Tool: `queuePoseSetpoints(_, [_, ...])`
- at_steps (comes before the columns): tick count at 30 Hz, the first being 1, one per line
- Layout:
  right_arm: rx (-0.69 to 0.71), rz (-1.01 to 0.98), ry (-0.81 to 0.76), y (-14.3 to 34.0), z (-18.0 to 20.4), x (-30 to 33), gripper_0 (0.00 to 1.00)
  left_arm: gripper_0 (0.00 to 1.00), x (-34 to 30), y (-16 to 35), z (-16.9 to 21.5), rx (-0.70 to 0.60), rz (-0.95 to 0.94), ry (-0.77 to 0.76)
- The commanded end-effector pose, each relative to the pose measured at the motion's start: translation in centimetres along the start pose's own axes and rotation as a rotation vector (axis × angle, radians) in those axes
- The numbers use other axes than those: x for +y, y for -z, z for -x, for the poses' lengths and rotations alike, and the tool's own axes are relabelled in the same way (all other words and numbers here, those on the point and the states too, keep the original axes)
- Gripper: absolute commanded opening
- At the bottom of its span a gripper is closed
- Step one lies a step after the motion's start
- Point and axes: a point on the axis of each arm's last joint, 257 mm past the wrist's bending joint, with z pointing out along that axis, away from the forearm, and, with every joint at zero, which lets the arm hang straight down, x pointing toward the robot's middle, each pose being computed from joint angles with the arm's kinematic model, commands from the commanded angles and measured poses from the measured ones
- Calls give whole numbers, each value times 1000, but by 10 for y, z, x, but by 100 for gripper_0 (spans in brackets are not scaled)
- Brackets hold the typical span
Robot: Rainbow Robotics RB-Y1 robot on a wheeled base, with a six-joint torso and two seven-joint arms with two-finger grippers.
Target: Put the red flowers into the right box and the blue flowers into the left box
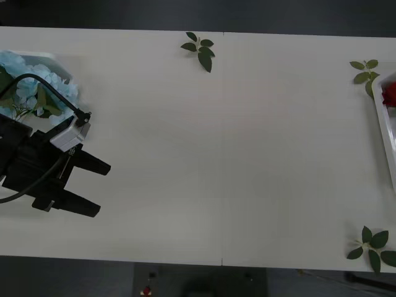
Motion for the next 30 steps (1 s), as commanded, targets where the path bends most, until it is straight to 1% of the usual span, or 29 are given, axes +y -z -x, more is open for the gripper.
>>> queuePoseSetpoints(1, [-54,144,355,-33,12,71,100,89,1,8,5,13,28,-131])
queuePoseSetpoints(2, [-48,161,400,-35,9,78,100,89,2,8,6,11,33,-150])
queuePoseSetpoints(4, [-20,232,576,-39,-7,100,100,88,8,8,8,4,53,-233])
queuePoseSetpoints(6, [0,278,680,-38,-19,111,100,89,9,8,10,-3,61,-286])
queuePoseSetpoints(7, [16,316,755,-37,-28,119,100,89,11,7,12,-10,70,-341])
queuePoseSetpoints(11, [21,392,746,-36,-38,136,100,89,20,7,20,-52,111,-327])
queuePoseSetpoints(14, [4,444,732,-44,-44,153,100,89,18,6,20,-60,107,-318])
queuePoseSetpoints(18, [-10,480,732,-70,-52,175,100,88,17,6,17,-61,105,-310])
queuePoseSetpoints(25, [57,506,760,-126,-80,207,100,89,15,4,15,-64,98,-300])
queuePoseSetpoints(30, [118,496,801,-141,-94,210,100,89,15,4,15,-64,98,-300])
